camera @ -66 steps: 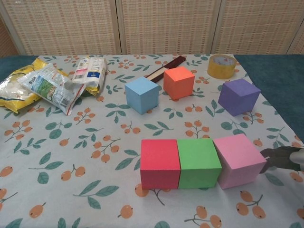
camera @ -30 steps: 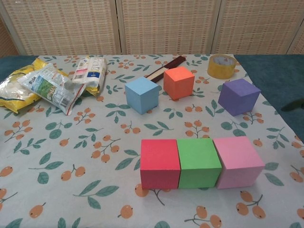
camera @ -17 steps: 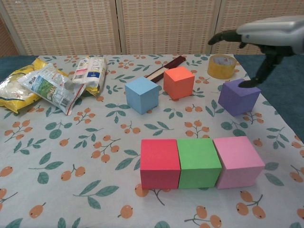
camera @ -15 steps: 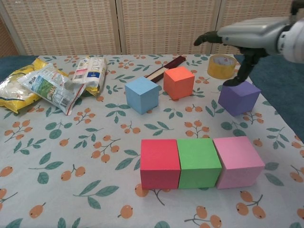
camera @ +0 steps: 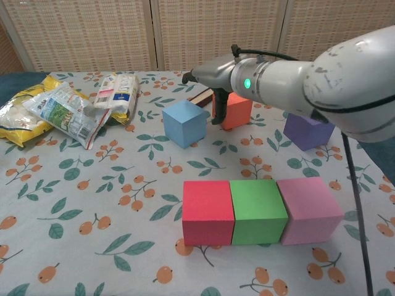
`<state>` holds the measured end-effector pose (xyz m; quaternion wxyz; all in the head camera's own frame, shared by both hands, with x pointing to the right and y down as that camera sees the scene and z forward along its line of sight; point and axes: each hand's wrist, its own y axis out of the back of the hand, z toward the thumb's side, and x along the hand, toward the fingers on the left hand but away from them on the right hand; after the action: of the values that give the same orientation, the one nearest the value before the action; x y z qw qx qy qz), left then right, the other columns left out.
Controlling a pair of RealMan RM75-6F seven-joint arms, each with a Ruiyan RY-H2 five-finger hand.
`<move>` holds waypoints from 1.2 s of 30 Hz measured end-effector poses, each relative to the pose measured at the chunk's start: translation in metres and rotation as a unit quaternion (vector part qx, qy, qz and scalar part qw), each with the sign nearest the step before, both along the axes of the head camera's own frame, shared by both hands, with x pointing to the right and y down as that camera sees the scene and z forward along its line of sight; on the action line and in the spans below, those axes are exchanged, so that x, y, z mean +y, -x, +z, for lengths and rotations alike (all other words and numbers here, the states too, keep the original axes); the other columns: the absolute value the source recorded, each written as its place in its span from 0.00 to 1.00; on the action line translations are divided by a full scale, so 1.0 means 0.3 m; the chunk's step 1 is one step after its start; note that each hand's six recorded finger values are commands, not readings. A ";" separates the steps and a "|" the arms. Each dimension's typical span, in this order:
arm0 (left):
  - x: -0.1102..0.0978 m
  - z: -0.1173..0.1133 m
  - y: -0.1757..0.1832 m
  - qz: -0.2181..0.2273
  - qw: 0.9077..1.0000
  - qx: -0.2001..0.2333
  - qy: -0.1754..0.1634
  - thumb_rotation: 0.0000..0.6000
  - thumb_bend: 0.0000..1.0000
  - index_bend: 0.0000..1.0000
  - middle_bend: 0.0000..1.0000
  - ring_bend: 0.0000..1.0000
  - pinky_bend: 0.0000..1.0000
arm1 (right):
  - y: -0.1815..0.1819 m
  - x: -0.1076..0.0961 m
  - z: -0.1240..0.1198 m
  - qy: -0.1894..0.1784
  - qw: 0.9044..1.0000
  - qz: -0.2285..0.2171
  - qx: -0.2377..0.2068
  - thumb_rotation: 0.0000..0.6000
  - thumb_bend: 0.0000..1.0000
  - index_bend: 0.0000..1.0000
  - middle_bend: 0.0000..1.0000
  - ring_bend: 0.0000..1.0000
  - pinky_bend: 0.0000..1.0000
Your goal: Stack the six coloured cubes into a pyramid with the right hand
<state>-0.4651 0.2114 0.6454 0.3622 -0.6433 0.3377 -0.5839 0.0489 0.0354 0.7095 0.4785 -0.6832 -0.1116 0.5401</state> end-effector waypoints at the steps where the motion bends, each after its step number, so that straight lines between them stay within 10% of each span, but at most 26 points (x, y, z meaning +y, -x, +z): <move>1: -0.004 0.000 0.005 -0.003 1.000 -0.003 -0.002 1.00 0.41 0.00 0.05 0.01 0.10 | 0.020 -0.002 0.010 0.002 1.000 -0.001 -0.001 1.00 0.11 0.00 0.00 0.00 0.06; 7: -0.013 -0.005 0.023 -0.012 1.000 -0.009 -0.006 1.00 0.41 0.00 0.05 0.01 0.10 | 0.128 -0.004 0.067 0.015 1.000 -0.011 -0.001 1.00 0.11 0.00 0.00 0.00 0.06; 14: -0.015 -0.007 0.035 -0.017 1.000 -0.011 -0.003 1.00 0.41 0.00 0.05 0.01 0.10 | 0.178 0.002 0.103 0.024 1.000 -0.012 0.010 1.00 0.11 0.23 0.00 0.00 0.06; 36: -0.014 -0.012 0.039 -0.021 1.000 -0.012 -0.002 1.00 0.41 0.00 0.05 0.01 0.10 | 0.121 -0.033 0.111 0.024 0.999 0.017 0.024 1.00 0.11 0.35 0.00 0.00 0.15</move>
<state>-0.4768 0.2073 0.6417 0.3552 -0.6284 0.3473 -0.5986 0.0127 0.0254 0.7429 0.4554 -0.6791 -0.0990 0.5671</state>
